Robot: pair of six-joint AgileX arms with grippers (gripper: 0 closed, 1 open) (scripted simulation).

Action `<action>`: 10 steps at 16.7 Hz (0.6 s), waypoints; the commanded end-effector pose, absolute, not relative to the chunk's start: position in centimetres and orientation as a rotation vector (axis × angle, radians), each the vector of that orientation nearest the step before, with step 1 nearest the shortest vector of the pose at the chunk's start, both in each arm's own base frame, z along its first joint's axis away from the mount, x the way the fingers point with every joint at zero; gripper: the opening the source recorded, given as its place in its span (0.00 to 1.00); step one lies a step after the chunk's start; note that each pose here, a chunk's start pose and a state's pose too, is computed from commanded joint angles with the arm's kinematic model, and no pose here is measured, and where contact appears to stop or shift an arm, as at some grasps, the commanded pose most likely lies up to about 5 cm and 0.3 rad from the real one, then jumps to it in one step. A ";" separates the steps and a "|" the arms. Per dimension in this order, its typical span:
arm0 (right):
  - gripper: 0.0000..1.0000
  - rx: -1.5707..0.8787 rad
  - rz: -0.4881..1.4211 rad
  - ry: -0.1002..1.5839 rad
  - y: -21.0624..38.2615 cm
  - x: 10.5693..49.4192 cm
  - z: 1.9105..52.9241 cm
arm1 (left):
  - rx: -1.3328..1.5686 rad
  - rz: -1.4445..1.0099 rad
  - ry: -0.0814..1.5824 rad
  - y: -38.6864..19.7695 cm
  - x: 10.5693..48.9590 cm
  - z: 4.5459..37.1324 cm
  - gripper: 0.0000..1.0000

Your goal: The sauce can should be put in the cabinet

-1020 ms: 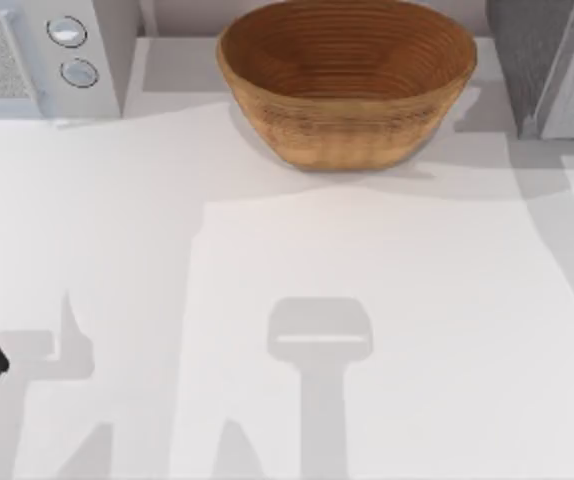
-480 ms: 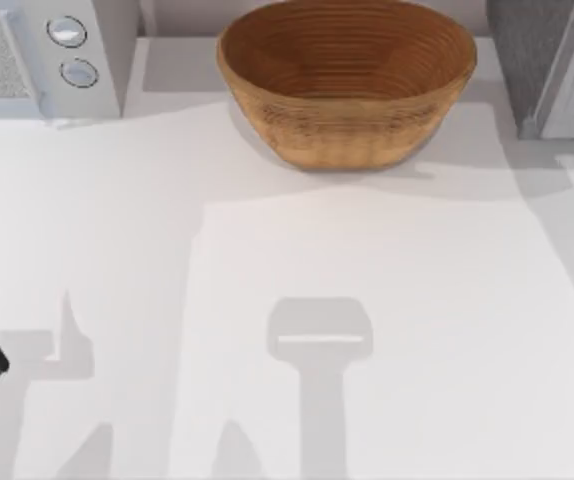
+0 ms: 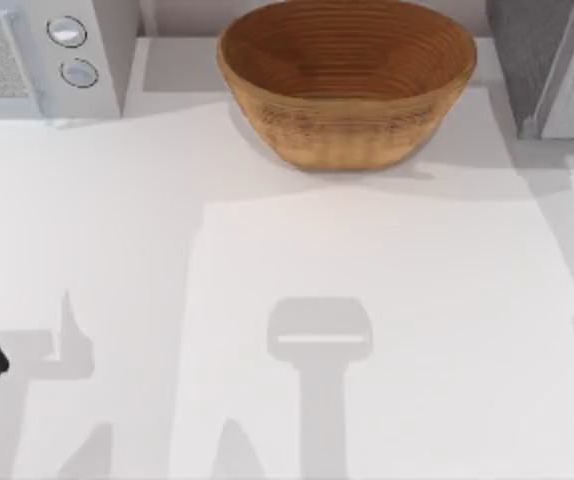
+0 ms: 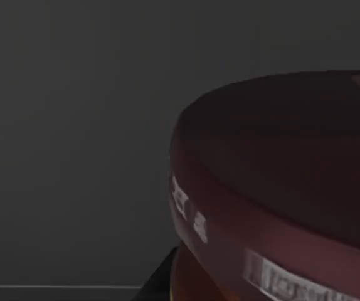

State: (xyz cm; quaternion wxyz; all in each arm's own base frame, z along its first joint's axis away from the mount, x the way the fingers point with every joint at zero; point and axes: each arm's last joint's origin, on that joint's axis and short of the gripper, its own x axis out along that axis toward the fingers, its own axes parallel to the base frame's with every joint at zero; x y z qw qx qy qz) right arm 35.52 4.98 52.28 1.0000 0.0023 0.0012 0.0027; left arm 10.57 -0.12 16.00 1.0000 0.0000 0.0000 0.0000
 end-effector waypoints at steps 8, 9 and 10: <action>0.00 0.004 0.001 0.000 4.5 39.6 51.0 | 0.000 0.000 0.000 -0.1 10.6 16.0 1.00; 0.00 0.004 0.001 0.000 4.5 39.6 51.0 | 0.000 0.000 0.000 -0.1 10.6 16.0 1.00; 0.00 0.004 0.001 0.000 4.5 39.6 51.0 | 0.000 0.000 0.000 -0.1 10.6 16.0 1.00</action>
